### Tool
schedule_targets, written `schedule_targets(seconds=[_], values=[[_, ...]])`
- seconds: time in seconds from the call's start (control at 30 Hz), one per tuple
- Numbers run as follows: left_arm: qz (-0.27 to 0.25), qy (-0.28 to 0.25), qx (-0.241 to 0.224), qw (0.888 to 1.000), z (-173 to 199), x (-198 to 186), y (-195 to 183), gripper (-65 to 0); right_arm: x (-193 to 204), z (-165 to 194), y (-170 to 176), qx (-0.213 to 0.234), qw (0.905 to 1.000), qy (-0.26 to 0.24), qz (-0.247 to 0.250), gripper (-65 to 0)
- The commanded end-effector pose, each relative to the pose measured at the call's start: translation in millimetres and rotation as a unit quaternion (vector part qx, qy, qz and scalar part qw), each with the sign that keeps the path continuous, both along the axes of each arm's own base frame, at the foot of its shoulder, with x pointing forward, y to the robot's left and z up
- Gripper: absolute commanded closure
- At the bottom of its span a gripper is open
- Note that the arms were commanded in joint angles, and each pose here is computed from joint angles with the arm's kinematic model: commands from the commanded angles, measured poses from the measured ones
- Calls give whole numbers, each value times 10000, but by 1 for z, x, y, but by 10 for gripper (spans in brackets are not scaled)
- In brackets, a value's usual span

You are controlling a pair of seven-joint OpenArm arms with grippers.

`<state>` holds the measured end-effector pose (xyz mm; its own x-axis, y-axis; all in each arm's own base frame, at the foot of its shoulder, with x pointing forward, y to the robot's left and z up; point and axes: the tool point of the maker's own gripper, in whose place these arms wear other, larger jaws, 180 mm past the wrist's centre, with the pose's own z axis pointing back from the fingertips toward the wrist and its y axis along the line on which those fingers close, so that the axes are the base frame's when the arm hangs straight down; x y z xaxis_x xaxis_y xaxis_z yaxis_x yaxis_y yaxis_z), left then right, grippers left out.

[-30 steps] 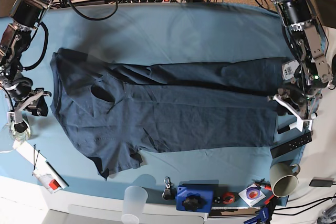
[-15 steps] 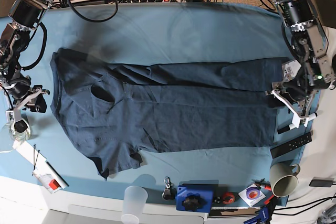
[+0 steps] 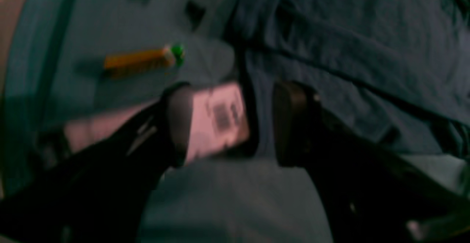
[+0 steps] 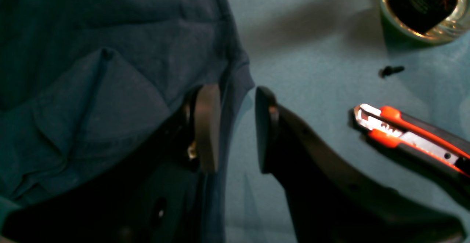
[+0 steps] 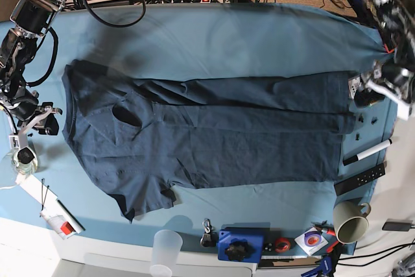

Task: Fold the T-shirt properly
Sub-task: 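Open both grippers to release the folded edge and raise them, then grasp the folded shirt's side edges with both grippers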

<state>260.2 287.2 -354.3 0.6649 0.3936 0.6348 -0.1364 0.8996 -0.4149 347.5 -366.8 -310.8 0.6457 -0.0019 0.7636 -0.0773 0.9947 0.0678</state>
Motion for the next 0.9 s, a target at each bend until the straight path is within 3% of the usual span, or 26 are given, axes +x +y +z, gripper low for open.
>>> schedule_targets(seconds=[0.0,0.17,0.37,0.6,0.87], values=[[-32,-227,10,9997,12,0,0,-348,8,24,-8,-116,9995,-303,0,-173],[37,-72,-354,9993,-7,-27,-24,-348,8,22,-8,-116,9996,-269,2,-173],[178,-97,-713,9972,-18,-31,-46,-348,7,22,-8,-121,9996,-255,4,-173],[490,74,-423,9979,-27,-33,-35,-348,7,21,-8,-119,9997,-231,4,-173],[231,140,-713,9971,-38,-25,-60,-348,-1,13,-10,-132,9999,89,-24,-173]])
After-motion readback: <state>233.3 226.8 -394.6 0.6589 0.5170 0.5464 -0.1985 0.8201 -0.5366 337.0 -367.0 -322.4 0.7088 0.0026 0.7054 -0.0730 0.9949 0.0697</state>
